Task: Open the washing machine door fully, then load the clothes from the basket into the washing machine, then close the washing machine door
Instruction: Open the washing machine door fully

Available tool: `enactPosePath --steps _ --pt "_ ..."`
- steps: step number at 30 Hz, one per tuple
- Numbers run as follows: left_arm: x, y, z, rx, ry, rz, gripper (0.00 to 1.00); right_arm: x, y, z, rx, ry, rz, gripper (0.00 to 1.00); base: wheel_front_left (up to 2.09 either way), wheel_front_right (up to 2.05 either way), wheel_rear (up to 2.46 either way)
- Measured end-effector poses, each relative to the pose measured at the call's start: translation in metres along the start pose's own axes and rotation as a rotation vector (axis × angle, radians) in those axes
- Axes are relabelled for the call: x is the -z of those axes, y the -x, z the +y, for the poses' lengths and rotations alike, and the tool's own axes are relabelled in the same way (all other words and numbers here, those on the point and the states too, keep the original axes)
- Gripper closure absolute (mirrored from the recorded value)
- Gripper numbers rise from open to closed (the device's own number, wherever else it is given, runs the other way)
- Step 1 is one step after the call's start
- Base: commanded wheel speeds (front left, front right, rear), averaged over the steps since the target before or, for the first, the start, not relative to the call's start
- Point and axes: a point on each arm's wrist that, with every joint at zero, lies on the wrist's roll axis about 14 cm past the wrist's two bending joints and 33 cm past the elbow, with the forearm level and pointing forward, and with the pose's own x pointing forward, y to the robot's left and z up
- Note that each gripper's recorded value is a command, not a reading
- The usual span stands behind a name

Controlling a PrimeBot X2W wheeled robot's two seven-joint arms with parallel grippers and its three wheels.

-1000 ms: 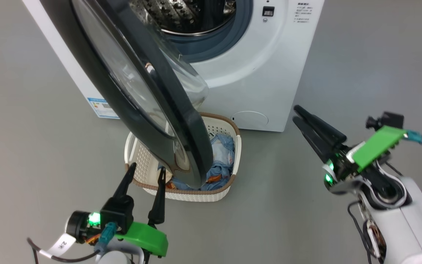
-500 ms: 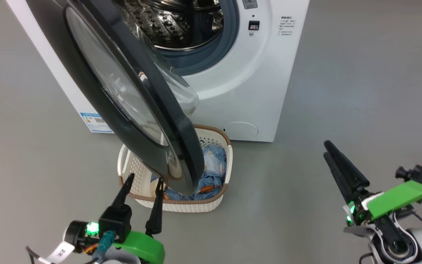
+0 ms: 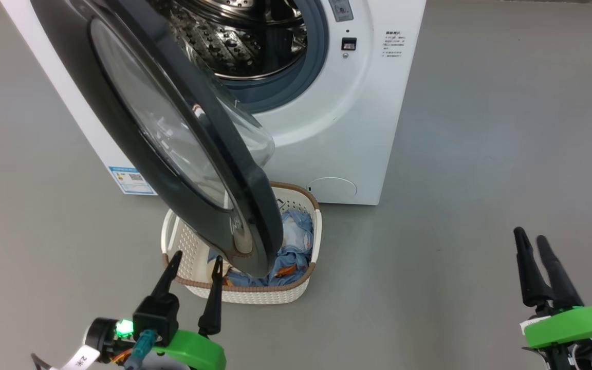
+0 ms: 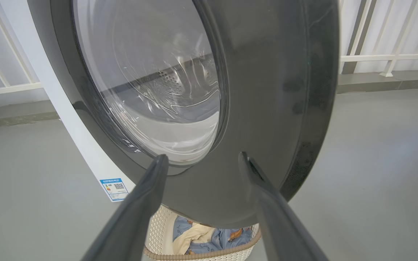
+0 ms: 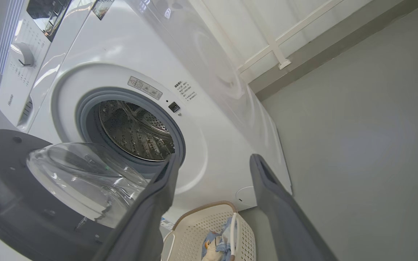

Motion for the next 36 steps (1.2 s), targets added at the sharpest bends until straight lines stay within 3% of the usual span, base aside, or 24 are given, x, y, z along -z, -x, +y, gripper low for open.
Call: enactPosePath --steps 6,9,16,36 --pt "0.000 -0.002 0.000 0.000 0.002 -0.002 0.00 -0.019 0.005 -0.013 0.023 0.250 -0.068 0.00 0.00 0.00 0.00" --pt "-0.002 -0.002 0.000 0.004 0.004 -0.006 0.00 -0.030 0.011 -0.009 0.018 0.451 -0.102 0.00 0.00 0.00 0.00" --pt "-0.007 -0.002 -0.001 0.007 0.003 -0.020 0.00 -0.019 0.030 0.003 -0.001 0.644 -0.087 0.00 0.00 0.00 0.00" --pt "-0.006 0.005 -0.003 0.009 0.006 -0.019 0.00 -0.001 0.055 0.002 0.024 0.658 -0.046 0.00 0.00 0.00 0.00"
